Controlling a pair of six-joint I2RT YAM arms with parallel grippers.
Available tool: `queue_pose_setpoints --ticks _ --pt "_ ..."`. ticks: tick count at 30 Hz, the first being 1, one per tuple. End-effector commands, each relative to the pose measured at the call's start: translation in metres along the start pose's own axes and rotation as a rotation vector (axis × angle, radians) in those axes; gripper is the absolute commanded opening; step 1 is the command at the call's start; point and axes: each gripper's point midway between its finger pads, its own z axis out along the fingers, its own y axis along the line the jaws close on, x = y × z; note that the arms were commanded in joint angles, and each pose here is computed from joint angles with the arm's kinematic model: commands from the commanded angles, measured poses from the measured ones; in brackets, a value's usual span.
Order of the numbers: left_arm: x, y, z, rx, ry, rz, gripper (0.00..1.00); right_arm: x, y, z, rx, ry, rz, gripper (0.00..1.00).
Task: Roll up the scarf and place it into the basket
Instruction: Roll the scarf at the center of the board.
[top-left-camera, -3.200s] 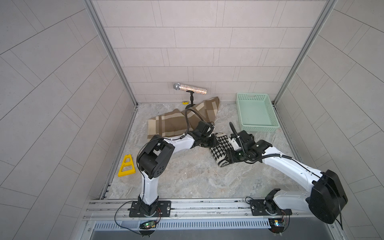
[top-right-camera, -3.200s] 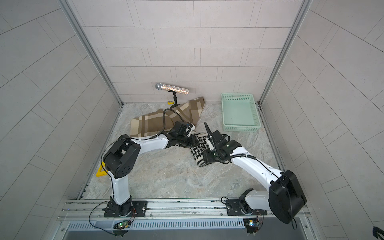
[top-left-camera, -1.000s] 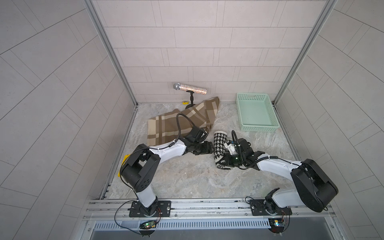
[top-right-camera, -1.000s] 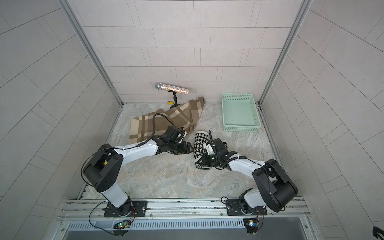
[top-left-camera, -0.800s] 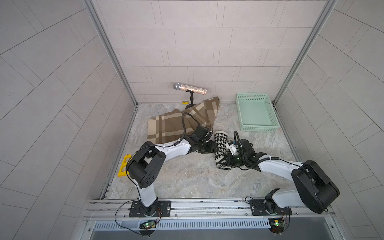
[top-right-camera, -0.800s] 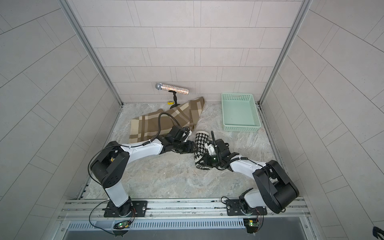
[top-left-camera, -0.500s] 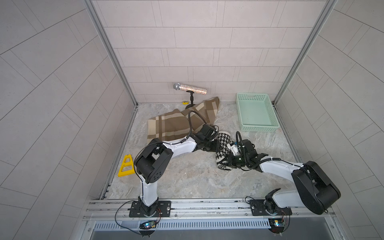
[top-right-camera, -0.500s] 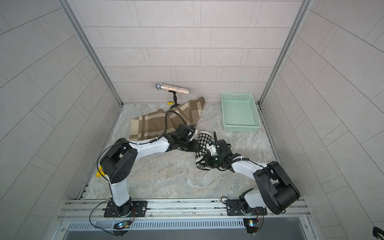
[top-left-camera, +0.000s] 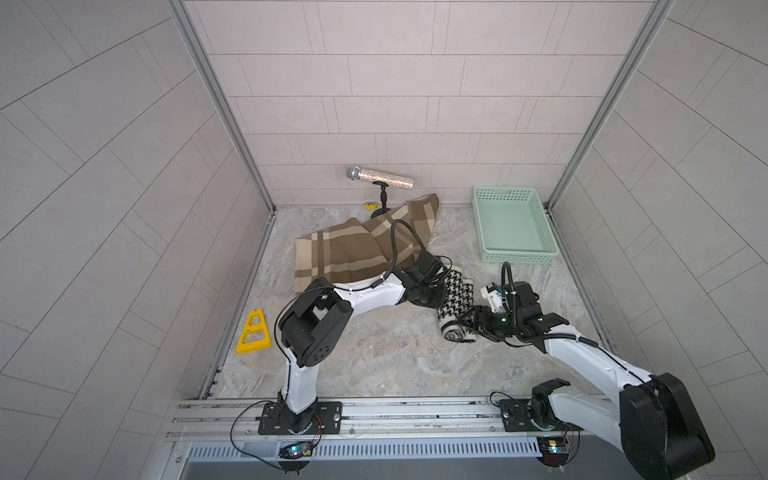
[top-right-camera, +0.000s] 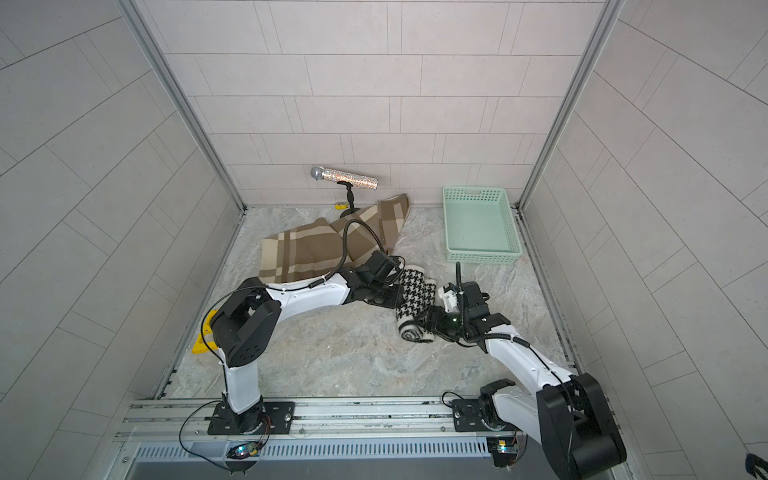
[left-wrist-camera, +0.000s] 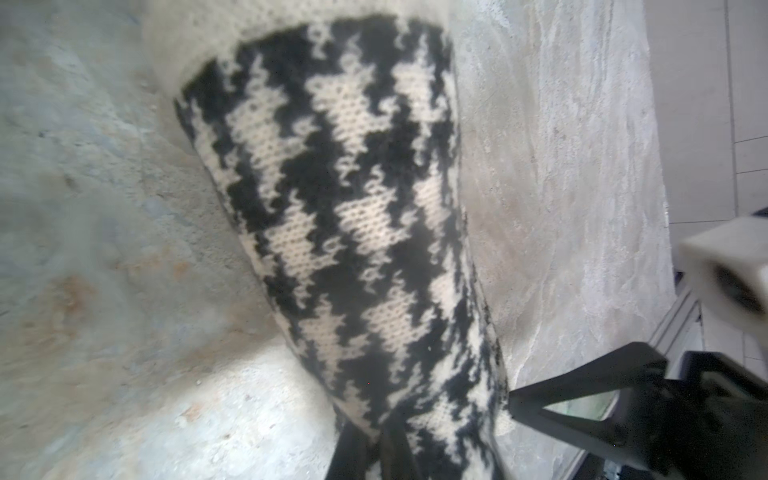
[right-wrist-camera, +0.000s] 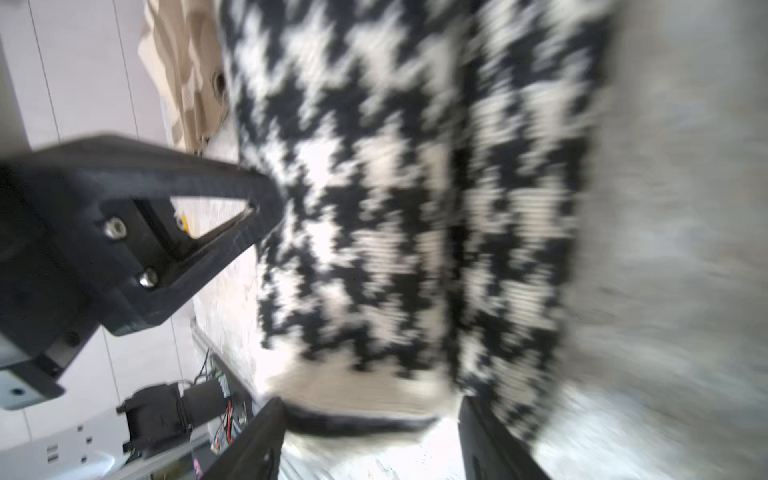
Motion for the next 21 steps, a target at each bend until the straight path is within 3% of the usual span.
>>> queue_pose_setpoints --ticks 1,11,21 --pt "0.000 0.012 -0.022 -0.117 0.013 0.040 0.00 -0.005 -0.017 -0.011 0.100 -0.066 0.002 0.71" --pt "0.002 0.033 -0.048 -0.392 0.068 0.156 0.00 -0.030 -0.008 -0.020 0.116 -0.157 -0.016 0.76" --pt "0.001 0.014 -0.031 -0.565 0.077 0.320 0.00 -0.071 0.015 -0.001 -0.004 -0.232 0.052 0.84"
